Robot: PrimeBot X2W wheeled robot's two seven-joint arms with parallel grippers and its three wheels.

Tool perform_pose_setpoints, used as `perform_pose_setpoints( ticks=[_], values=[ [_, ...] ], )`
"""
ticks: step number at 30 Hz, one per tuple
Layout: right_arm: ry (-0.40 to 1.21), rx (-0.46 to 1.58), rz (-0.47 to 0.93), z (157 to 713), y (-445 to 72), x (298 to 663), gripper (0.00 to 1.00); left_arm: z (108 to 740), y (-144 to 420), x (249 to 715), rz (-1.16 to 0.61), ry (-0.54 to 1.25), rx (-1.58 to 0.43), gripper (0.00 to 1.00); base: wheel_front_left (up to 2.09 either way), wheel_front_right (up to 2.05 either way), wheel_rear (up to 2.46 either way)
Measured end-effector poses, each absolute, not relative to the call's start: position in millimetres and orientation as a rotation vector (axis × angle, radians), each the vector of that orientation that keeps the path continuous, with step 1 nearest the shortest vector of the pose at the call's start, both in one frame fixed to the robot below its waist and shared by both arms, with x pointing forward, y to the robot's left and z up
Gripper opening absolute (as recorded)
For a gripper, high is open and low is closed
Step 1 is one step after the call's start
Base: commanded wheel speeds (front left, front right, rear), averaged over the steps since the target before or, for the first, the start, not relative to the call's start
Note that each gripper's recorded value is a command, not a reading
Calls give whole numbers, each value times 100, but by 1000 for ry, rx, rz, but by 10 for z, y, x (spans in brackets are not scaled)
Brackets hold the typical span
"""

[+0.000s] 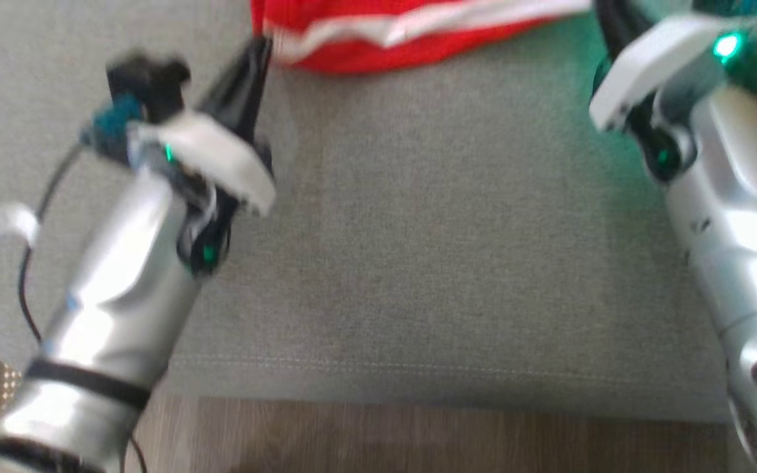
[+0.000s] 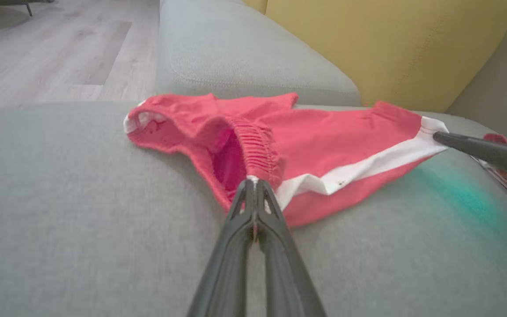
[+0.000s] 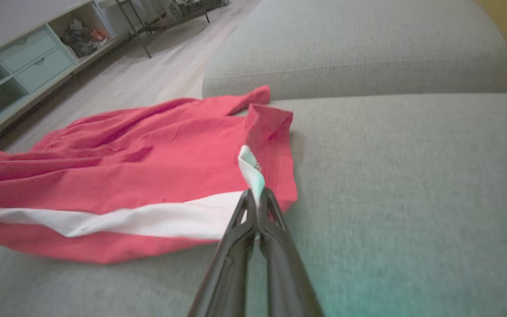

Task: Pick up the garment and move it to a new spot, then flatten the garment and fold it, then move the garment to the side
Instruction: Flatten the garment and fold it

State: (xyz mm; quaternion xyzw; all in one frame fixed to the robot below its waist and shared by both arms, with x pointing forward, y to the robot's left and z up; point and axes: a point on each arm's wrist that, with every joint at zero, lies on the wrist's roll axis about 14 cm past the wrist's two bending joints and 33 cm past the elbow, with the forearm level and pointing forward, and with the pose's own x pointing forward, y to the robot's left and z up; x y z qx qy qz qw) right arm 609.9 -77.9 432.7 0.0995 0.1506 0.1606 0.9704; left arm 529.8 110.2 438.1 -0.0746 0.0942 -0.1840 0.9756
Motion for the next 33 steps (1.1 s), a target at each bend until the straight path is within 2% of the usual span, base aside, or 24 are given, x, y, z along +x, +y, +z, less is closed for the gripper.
perform_pose_setpoints(
  ticks=[7,25,33],
  values=[
    [403,139,350,4358,-819,5692,0,4310,1073,4778,-380,249,-164,0,0,0,0],
    [699,43,371,4260,-1190,4869,0,4324,977,3989,-418,276,-144,0,0,0,0],
    [766,3,401,4335,-1344,4619,0,4374,853,3664,-469,291,-157,0,0,0,0]
  ],
)
